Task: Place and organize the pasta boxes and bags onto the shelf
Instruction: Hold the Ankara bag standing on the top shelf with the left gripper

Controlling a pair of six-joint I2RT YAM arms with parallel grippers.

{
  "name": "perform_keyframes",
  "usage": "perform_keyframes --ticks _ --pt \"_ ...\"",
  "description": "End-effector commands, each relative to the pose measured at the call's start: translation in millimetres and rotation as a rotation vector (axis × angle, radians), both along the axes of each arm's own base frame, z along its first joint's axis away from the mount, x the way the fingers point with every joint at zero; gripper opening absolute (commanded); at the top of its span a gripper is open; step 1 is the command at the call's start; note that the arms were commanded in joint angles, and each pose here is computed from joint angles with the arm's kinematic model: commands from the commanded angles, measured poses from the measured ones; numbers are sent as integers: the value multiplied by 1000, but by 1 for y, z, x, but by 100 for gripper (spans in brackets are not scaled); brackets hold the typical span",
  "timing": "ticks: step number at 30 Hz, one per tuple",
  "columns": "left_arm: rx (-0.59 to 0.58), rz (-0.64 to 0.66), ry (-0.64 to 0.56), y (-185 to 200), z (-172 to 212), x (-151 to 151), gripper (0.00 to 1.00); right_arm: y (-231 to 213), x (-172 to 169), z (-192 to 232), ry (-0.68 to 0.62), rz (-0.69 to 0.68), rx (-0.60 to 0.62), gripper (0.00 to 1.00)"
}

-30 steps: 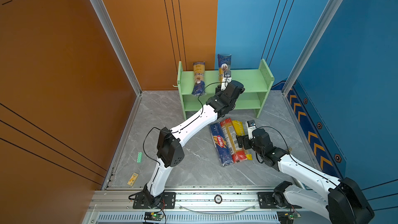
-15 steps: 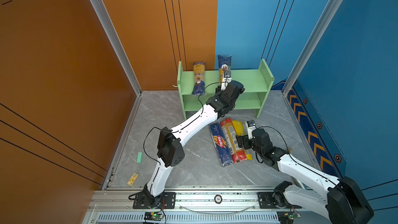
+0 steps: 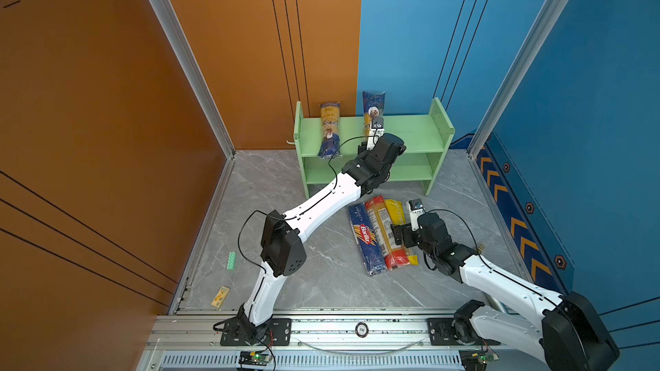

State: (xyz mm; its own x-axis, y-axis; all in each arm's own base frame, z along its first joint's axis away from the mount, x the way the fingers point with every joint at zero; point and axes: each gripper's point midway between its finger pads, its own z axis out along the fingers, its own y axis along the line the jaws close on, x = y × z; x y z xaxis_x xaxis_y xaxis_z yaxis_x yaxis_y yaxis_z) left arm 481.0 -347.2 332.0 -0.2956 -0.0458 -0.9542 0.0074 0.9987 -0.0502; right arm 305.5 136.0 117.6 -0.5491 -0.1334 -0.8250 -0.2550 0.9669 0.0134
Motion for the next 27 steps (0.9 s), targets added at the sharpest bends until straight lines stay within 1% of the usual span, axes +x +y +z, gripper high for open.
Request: perform_keyframes --ticks 1,14,16,24,27 --pt "-146 38 -143 7 60 4 12 2 0 -2 9 -4 27 100" --pt "-144 37 -141 7 58 6 14 2 0 -3 12 -3 27 100" --pt "-143 37 -140 6 57 7 18 2 0 -4 13 -2 27 100" --pt "-142 28 -132 4 53 8 21 2 0 -5 17 -4 27 100" --pt "-140 26 -131 4 52 9 23 2 0 -5 18 -4 25 100"
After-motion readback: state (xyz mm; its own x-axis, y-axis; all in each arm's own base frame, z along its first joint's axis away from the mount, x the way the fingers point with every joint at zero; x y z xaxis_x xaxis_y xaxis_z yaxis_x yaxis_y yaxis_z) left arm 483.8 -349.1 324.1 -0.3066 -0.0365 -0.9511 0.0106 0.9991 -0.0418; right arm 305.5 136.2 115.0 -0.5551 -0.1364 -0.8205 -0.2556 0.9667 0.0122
